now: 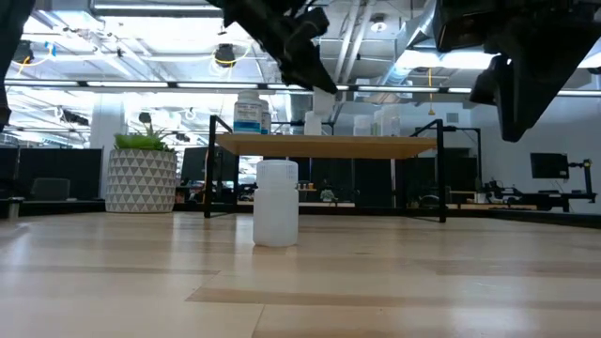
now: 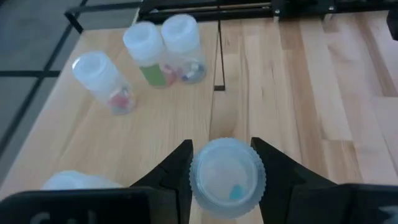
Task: Pick and place medicine bottles onto shelf by color
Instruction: Align the bottom white pill bottle with the other white pill bottle on the shelf
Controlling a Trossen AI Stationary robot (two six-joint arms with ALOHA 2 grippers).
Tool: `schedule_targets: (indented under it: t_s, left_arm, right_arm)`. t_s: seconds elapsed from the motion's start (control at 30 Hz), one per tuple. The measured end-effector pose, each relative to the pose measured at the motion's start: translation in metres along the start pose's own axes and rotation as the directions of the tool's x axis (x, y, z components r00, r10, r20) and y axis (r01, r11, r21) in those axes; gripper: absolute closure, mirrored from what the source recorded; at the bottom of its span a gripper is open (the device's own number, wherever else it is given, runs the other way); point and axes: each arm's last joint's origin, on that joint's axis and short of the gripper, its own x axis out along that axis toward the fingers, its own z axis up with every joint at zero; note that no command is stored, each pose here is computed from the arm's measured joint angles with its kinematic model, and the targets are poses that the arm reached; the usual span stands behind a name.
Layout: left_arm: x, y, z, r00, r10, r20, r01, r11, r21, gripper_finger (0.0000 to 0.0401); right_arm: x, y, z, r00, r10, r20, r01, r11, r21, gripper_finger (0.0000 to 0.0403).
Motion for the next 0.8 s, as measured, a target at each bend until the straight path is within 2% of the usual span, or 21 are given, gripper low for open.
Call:
schedule_targets:
  t_s: [0.07, 0.4, 0.57, 0.7, 0.8]
  left_arm:
    - [0.002, 0.006, -0.002, 1.0, -0.01, -0.004, 0.01, 1.0, -0.011, 0.03]
    - [-0.002, 0.042, -0.013, 0.998, 0.066, -0.018, -0.067, 0.995, -0.07, 0.03]
    - [-0.002, 0.043, -0.015, 0.997, 0.065, -0.029, -0.067, 0.995, -0.069, 0.03]
    - [-0.002, 0.041, -0.019, 0.997, 0.023, -0.069, -0.027, 0.998, -0.056, 0.03]
    - [0.003, 0.04, -0.018, 0.997, 0.051, -0.06, -0.054, 0.997, -0.059, 0.03]
  right_arm:
    - [0.0, 0.0, 0.0, 1.0, -0.003, -0.004, 0.003, 1.0, 0.0, 0.0267]
    - [0.0, -0.001, -0.001, 1.0, -0.012, -0.014, 0.012, 1.0, -0.021, 0.0267]
    - [0.0, -0.001, -0.001, 1.0, -0.012, -0.015, 0.012, 1.0, -0.023, 0.0267]
    - [0.0, -0.001, -0.002, 1.0, -0.013, -0.015, 0.012, 1.0, -0.023, 0.0267]
    - [0.0, -0.001, -0.002, 1.0, -0.014, -0.017, 0.014, 1.0, -0.023, 0.0267]
